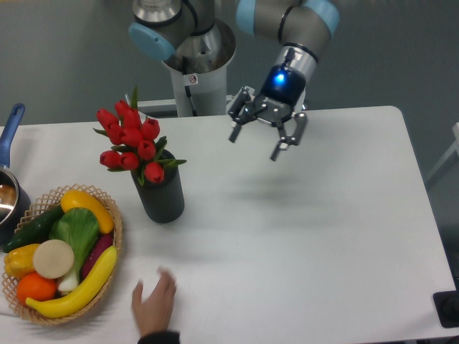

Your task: Insert the flowers into the vase

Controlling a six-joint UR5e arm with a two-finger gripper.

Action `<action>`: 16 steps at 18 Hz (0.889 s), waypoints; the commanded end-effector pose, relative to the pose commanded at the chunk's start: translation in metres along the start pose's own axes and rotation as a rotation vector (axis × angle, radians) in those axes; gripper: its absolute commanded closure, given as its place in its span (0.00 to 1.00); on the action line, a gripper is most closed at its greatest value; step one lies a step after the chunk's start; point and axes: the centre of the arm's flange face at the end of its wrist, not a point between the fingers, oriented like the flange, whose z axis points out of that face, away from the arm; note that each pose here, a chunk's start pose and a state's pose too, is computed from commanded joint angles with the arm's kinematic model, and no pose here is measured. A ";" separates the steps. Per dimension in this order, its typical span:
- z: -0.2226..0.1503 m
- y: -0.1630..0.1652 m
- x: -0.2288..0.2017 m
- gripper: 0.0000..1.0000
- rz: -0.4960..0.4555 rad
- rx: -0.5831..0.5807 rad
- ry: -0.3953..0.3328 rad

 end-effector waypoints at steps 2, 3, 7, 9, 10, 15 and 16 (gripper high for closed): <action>-0.001 0.005 -0.015 0.00 0.012 -0.066 -0.005; -0.001 0.008 -0.022 0.00 0.015 -0.096 -0.005; 0.000 0.016 -0.051 0.00 0.033 -0.238 -0.012; 0.002 0.013 -0.062 0.00 0.057 -0.292 -0.012; 0.003 0.013 -0.068 0.00 0.062 -0.329 -0.015; 0.024 0.008 -0.086 0.00 0.086 -0.491 0.009; 0.027 0.004 -0.090 0.00 0.085 -0.516 0.013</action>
